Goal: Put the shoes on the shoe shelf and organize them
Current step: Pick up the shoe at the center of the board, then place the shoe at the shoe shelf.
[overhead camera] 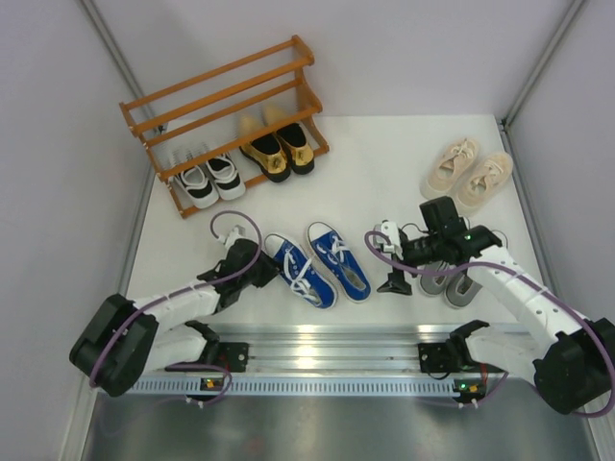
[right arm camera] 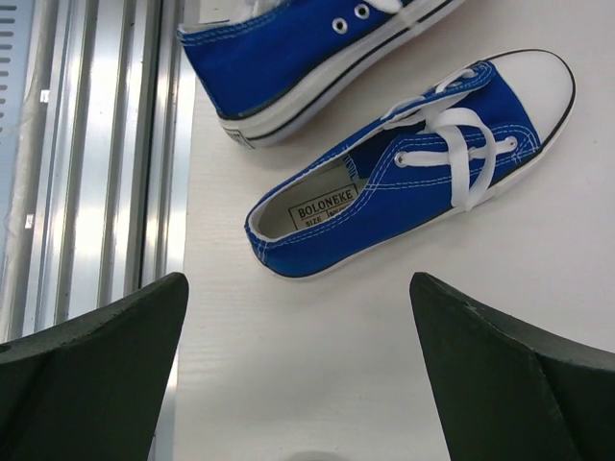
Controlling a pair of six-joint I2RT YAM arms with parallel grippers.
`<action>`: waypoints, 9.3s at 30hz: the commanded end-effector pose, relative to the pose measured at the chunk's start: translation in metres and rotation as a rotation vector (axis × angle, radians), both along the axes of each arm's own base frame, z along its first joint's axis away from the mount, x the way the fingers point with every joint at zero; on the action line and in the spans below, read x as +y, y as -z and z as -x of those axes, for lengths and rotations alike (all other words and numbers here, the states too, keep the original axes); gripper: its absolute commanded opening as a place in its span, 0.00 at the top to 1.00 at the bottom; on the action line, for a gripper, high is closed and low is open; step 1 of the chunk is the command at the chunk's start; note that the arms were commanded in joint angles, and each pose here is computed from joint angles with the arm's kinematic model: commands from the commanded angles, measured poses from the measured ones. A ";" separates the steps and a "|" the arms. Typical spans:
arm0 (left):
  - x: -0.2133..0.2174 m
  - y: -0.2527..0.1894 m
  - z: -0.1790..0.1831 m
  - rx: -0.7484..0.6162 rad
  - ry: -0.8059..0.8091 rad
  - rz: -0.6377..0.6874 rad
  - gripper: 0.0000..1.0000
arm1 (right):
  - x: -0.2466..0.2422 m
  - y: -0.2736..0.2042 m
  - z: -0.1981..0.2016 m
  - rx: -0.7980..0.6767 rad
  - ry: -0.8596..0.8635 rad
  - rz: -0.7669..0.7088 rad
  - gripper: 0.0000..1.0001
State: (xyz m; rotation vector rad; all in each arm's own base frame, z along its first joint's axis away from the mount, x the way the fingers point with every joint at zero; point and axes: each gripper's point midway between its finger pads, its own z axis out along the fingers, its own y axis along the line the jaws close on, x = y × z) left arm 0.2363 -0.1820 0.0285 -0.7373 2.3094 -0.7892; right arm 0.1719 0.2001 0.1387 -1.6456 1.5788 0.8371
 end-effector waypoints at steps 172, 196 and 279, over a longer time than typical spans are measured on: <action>0.069 -0.227 0.055 -0.751 0.261 -0.303 0.14 | 0.270 -0.229 -0.316 -1.241 0.086 -0.438 1.00; 0.078 -0.217 0.055 -0.722 0.225 -0.328 0.12 | 0.268 -0.163 -0.380 -1.297 0.115 -0.378 0.30; 0.075 -0.220 0.062 -0.716 0.209 -0.256 0.12 | 0.223 -0.116 -0.314 -0.317 0.402 -0.174 0.24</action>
